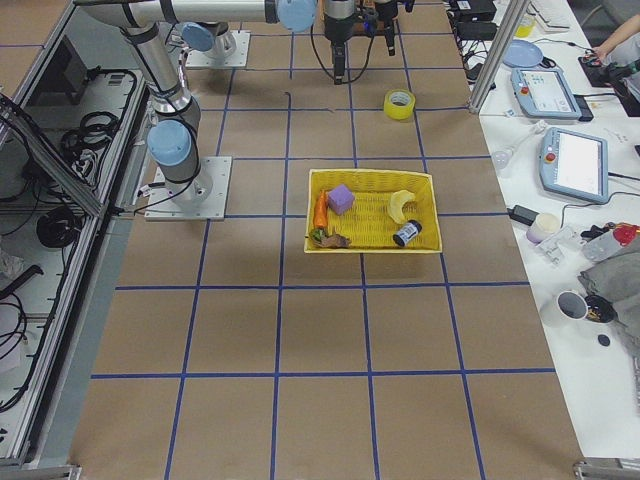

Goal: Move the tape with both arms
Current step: 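Lower the left gripper around the tape roll and close it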

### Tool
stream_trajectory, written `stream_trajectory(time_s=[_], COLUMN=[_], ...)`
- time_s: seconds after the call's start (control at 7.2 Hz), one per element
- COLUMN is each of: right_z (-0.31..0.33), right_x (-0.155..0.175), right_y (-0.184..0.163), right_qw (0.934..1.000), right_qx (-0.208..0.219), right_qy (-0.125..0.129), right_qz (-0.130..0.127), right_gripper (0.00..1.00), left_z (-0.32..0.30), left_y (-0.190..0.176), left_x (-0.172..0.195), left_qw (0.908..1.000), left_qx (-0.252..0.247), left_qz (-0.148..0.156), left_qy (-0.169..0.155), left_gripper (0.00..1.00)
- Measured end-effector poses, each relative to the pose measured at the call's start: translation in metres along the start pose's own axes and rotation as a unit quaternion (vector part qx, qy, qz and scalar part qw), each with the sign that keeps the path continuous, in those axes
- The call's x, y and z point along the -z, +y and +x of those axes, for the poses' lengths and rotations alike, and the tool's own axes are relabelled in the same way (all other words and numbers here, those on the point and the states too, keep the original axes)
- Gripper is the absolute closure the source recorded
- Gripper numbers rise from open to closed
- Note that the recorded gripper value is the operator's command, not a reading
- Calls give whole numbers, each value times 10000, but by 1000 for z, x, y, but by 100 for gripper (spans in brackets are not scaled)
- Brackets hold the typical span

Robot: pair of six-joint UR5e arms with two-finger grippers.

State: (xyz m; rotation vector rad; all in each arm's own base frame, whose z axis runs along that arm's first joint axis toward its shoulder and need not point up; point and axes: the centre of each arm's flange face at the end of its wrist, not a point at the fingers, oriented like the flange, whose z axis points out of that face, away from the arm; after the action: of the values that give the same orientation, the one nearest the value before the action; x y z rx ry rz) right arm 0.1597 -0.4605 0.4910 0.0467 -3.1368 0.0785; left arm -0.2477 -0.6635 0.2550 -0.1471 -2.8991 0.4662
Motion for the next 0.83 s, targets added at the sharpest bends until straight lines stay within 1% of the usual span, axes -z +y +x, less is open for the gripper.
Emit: stream_trajectory(time_s=[0.14,0.28,0.42,0.56,0.69,0.83], right_z=[0,-1,-1,-1,1,4], right_x=[4,6,6,6,9,13], right_y=[1,1,0,-1,-5,-12], right_qw=[10000,10000,10000,10000,9999,10000], right_qx=[16,29,31,31,12,-28], right_qy=[-13,-26,-27,-45,-50,-46], right_qz=[48,72,78,82,95,52], right_gripper=[0,0,0,0,0,0], left_z=[10,16,20,24,29,32], left_y=[0,-1,-2,-1,1,2], left_x=[-28,-48,-64,-75,-81,-81], left_qw=[10000,9999,9999,9999,9998,9997], left_qx=[-61,-87,-89,-105,-133,-143], left_qz=[9,-6,-38,-80,-123,-156], left_qy=[37,60,75,85,95,93], left_gripper=[0,18,70,100,100,100])
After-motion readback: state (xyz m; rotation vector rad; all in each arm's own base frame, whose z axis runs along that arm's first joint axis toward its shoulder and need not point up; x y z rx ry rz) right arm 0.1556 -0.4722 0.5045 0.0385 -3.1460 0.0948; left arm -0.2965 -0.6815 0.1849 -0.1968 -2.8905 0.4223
